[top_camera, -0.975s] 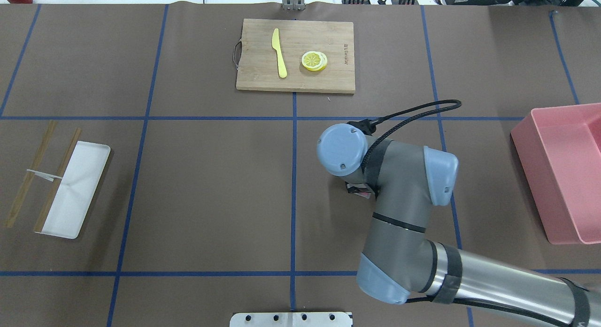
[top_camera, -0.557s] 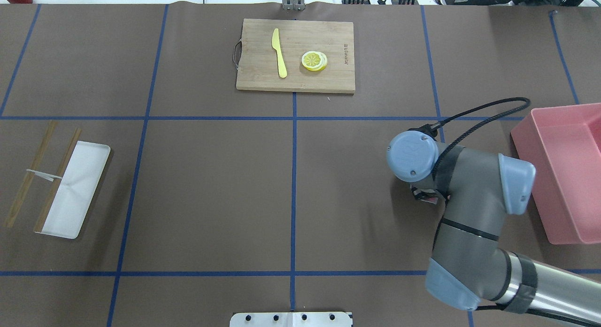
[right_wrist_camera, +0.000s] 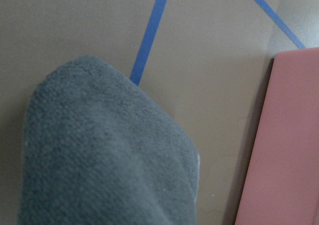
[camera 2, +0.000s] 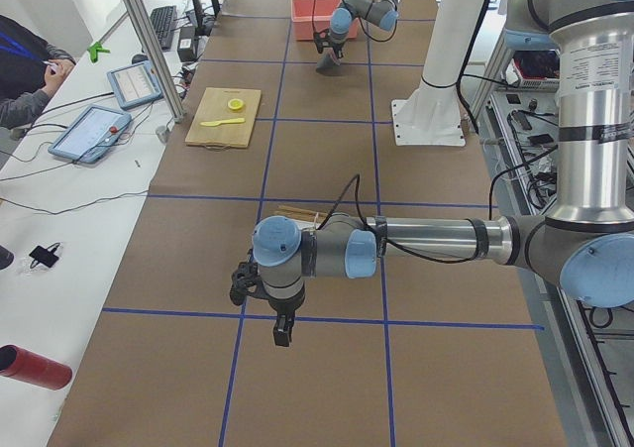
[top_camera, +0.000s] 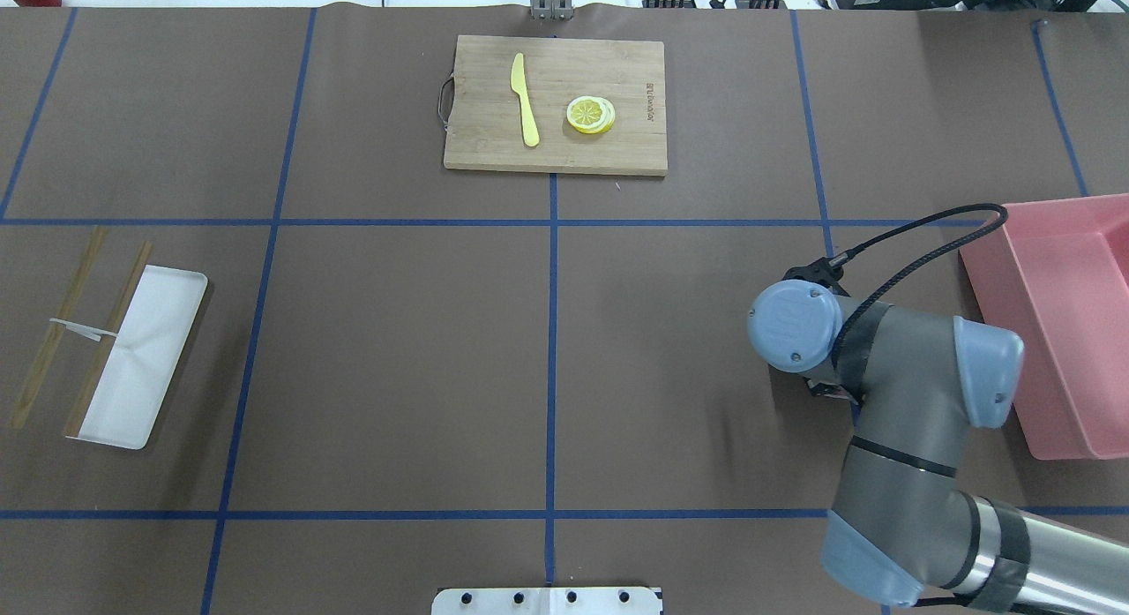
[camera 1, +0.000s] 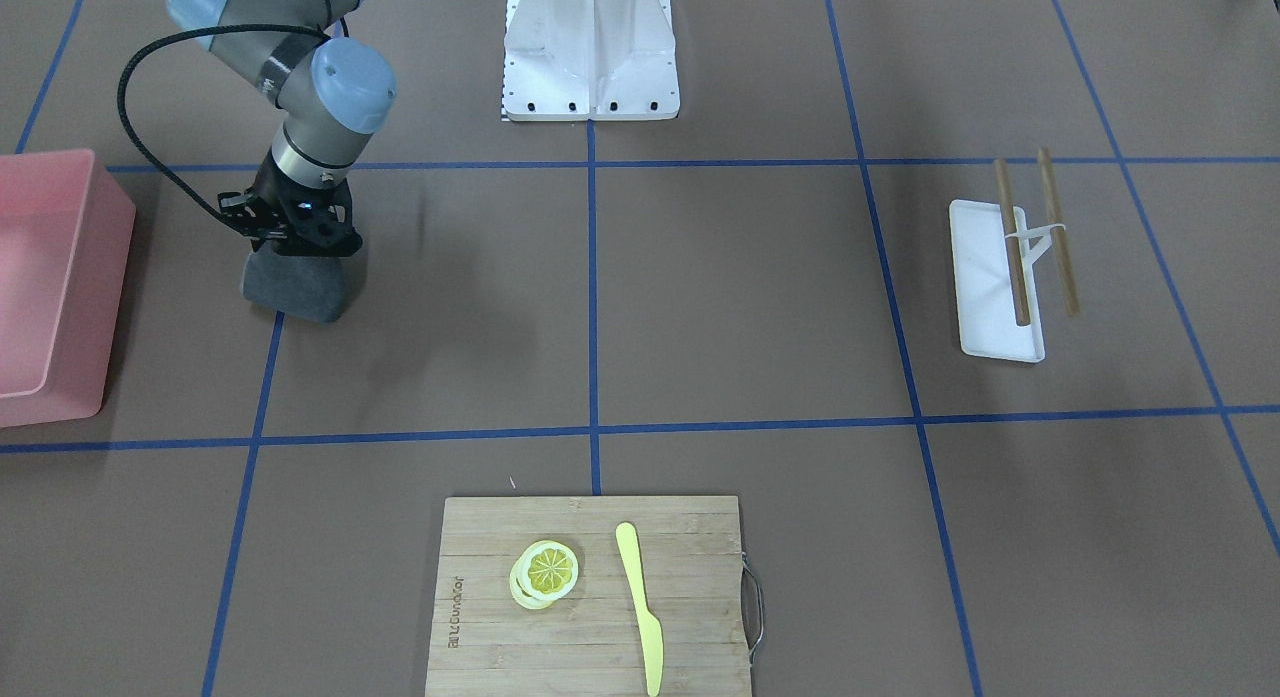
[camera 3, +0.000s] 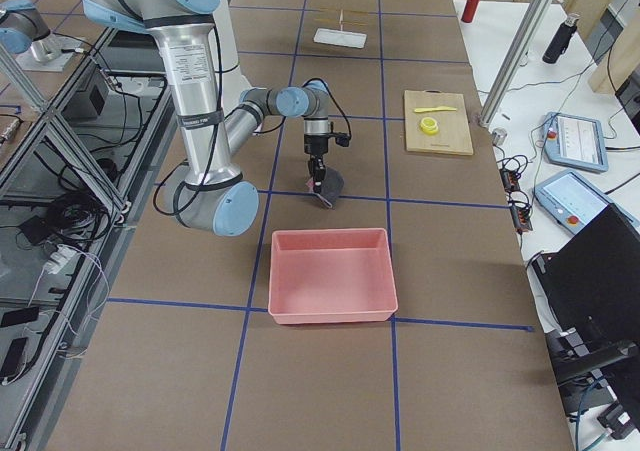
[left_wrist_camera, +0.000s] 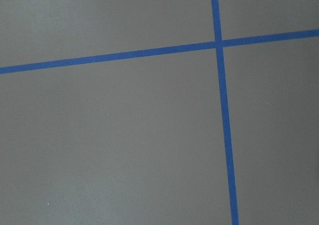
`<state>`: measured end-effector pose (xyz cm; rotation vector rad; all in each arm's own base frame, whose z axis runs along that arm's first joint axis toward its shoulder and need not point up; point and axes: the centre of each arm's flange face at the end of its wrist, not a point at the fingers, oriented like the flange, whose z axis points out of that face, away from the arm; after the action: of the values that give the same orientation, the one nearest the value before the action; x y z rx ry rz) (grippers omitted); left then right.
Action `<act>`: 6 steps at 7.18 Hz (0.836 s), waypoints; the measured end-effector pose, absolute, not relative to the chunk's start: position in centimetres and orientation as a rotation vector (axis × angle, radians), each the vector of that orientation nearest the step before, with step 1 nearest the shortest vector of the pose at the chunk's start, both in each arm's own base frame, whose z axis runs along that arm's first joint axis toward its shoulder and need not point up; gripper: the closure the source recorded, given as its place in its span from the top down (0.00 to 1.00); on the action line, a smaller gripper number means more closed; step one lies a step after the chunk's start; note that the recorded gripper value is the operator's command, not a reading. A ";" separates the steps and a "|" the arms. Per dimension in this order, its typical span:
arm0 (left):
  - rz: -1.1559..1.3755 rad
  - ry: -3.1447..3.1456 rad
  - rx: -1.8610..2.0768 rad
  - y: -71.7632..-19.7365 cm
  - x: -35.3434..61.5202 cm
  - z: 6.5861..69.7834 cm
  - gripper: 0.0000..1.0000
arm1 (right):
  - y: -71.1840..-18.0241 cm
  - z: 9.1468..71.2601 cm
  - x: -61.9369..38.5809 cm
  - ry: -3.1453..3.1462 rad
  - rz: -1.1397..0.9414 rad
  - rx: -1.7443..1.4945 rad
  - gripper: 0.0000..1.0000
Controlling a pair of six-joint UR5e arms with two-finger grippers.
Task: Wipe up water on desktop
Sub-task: 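Wipe the cloth back and forth across the table with the right gripper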
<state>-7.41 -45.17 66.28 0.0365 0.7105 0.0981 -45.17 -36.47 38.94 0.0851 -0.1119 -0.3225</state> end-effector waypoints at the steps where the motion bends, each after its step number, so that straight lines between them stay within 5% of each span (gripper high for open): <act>1: 0.098 0.711 0.037 -45.2 -7.4 66.3 0.98 | -37.3 36.6 -47.9 -0.135 -0.326 0.092 0.00; 6: 0.097 0.711 0.035 -45.1 -7.4 66.4 0.98 | -40.2 22.2 -58.6 -0.351 -0.181 0.102 0.00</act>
<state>-7.41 -45.11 66.38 0.0346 0.7110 0.0974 -58.64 -40.23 22.16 0.1021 -0.3515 -0.1811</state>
